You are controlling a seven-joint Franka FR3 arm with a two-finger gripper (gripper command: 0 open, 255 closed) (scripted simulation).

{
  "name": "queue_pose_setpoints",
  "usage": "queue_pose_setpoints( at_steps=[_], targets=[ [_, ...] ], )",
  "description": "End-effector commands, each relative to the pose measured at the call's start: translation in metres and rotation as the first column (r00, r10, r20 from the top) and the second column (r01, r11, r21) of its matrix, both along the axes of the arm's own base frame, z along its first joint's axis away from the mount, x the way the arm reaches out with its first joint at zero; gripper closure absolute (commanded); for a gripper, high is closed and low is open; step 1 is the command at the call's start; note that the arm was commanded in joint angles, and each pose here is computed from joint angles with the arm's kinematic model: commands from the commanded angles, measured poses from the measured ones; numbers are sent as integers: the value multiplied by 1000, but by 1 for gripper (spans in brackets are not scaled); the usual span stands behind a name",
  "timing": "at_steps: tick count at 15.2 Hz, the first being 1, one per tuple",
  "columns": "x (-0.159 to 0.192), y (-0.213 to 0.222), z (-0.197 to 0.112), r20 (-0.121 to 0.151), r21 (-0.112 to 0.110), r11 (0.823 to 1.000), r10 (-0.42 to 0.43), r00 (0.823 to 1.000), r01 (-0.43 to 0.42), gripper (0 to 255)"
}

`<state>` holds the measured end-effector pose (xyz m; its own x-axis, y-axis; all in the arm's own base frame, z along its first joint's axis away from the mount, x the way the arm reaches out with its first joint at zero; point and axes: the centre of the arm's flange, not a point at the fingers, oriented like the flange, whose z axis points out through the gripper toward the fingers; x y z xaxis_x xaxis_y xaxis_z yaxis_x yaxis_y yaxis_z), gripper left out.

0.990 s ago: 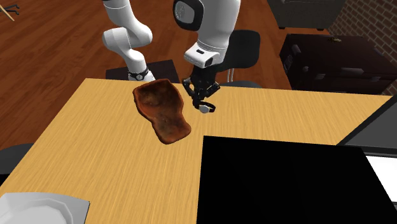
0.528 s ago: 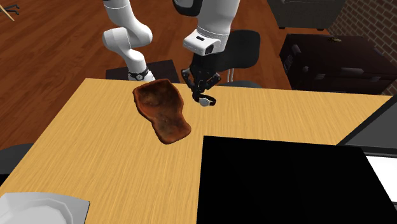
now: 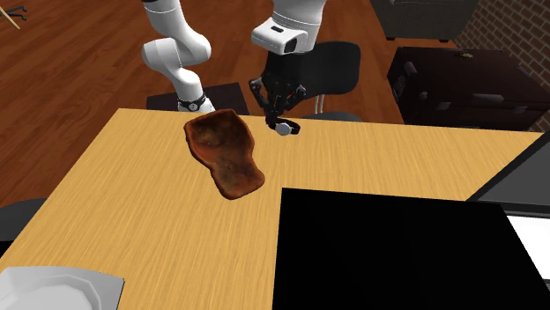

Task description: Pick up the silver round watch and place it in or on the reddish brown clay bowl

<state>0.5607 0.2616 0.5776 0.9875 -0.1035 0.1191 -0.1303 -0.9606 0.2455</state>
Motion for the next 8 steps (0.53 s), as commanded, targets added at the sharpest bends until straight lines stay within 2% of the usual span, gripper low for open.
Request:
queue_pose_setpoints(
  at_steps=[1,8],
  targets=[
    [-6,-12,7,0,0,1000,0,1000,0,255],
    [-49,-93,15,0,0,1000,0,1000,0,255]
  ],
)
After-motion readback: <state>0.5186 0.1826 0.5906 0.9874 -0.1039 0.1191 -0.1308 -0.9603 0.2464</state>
